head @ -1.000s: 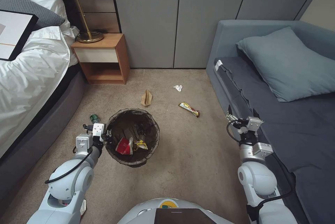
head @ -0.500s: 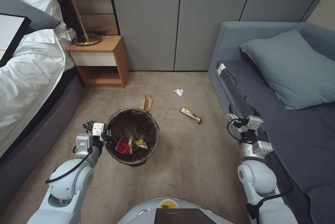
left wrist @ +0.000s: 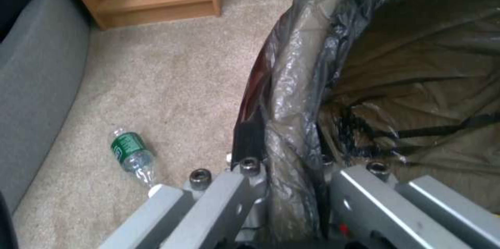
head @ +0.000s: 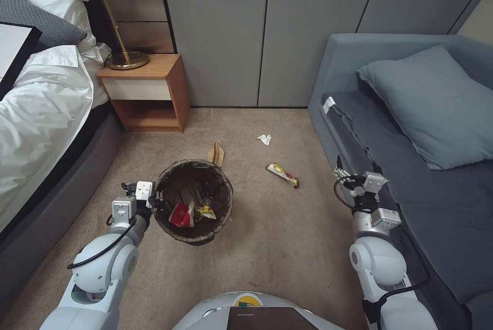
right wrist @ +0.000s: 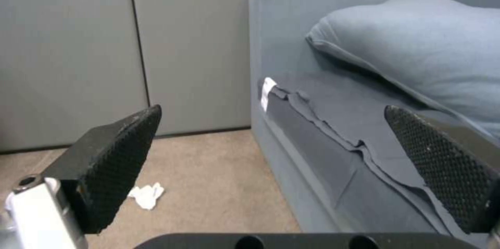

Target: Pick up the trash bin, then pick up the garbage from the floor and place it into the trash bin.

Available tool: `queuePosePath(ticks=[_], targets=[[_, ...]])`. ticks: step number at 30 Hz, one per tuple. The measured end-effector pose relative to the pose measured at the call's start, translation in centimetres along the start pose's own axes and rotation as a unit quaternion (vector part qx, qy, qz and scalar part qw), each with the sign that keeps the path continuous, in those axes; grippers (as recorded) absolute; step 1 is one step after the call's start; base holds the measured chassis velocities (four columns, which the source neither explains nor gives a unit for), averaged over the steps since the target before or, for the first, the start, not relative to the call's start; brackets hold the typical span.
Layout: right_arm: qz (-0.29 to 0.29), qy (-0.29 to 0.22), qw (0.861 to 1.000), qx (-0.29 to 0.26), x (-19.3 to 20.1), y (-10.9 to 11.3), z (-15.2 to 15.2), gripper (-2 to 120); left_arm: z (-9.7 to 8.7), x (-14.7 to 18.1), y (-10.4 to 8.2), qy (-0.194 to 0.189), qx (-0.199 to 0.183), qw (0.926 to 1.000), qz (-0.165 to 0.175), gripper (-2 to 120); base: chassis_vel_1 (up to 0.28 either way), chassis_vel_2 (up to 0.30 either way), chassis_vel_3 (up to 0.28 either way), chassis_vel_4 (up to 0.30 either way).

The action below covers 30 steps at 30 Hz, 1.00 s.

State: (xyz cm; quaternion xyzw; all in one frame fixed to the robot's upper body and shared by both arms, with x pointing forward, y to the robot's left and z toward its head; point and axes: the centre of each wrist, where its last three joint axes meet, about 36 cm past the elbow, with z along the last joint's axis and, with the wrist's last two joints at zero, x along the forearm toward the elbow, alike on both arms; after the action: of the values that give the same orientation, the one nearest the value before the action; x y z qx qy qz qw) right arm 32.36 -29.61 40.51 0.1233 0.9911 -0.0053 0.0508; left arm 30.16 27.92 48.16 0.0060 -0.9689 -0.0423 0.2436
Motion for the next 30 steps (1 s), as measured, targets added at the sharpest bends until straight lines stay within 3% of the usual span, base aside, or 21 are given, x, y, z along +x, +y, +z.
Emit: queuePosePath(ticks=[30], targets=[[0.001,0.015,1.000,0.002,-0.12,0.05,0.01,100,-0.13,-0.20,0.19,-0.001,-0.002,1.0000,-0.002,0,-0.033,0.038,0.032,-0.034]])
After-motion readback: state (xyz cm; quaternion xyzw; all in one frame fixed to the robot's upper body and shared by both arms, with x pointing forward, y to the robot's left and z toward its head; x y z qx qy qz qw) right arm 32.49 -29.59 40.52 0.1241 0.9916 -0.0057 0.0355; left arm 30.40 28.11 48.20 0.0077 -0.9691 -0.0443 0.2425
